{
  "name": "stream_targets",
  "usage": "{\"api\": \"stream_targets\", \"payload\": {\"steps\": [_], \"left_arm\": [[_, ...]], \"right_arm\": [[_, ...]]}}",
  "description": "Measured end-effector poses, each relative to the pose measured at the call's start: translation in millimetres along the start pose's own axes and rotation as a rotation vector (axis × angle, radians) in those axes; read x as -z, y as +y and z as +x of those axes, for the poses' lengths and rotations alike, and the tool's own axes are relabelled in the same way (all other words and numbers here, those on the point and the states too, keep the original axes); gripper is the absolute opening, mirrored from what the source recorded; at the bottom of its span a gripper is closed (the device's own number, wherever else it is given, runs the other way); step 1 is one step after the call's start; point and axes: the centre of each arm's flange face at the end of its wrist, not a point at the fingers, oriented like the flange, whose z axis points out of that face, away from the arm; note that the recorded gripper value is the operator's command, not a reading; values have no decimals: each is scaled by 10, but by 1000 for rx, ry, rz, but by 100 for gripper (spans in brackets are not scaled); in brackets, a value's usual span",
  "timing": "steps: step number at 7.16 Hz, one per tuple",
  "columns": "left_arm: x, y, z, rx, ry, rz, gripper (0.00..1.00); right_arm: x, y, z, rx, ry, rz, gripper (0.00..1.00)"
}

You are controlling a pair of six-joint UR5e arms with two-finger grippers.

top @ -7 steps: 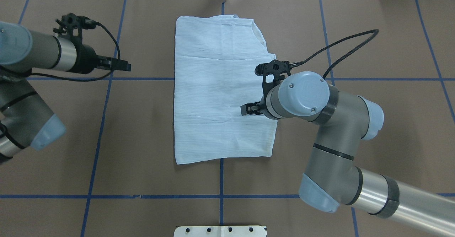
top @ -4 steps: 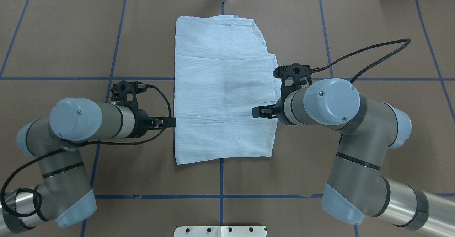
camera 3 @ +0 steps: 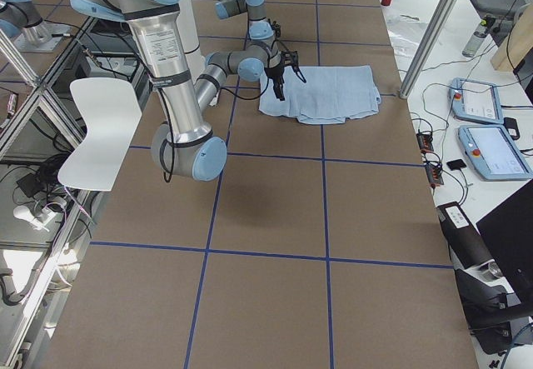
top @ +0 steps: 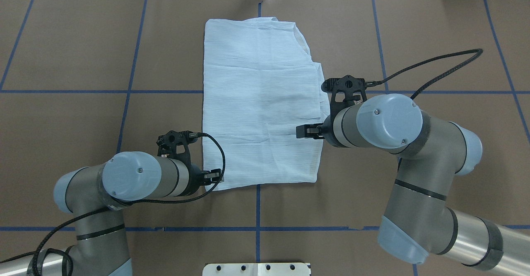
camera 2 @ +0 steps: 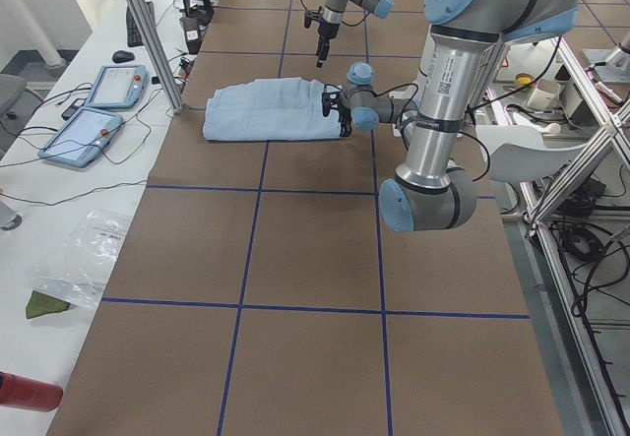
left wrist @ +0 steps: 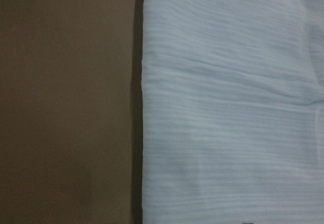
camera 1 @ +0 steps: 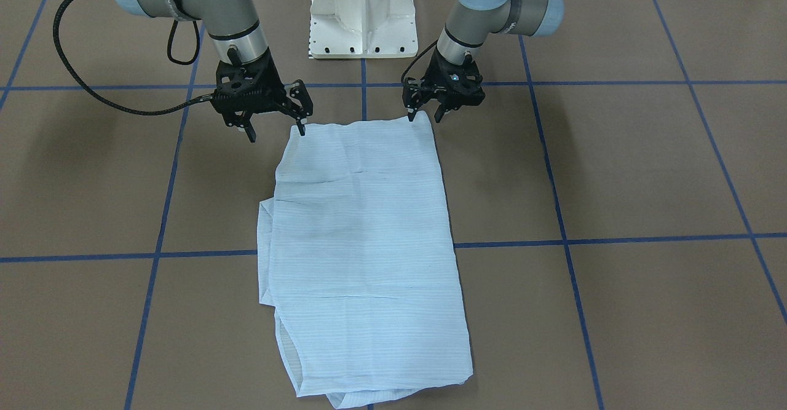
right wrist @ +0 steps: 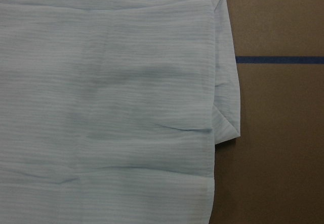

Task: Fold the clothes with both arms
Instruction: 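Lower both grippers to the shirt corners nearest the robot and grasp them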

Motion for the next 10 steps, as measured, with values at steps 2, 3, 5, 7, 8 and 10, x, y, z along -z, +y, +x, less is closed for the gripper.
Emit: {"api": "stream_targets", "payload": {"steps": [2, 3, 5, 7, 8, 10], "left_arm": [[-30, 16, 6, 3, -8, -1, 53], [-48, 17, -2, 4, -12, -2, 53], [-122, 15, -42, 5, -27, -3, 53], [-158, 14, -19, 3, -30, -4, 39], [-178, 13, 12, 3, -29, -5, 26], [-192, 10, 34, 3, -28, -5, 0]], "right_arm": [[-2, 4, -1, 0, 1, 0, 100], [-3, 7, -2, 1, 1, 1, 100], [-10, 15, -5, 2, 1, 0, 100], [-26, 21, -3, 2, 4, -2, 100], [-35, 29, -5, 3, 5, -4, 100], [-45, 47, -13, 5, 5, -6, 100]]}}
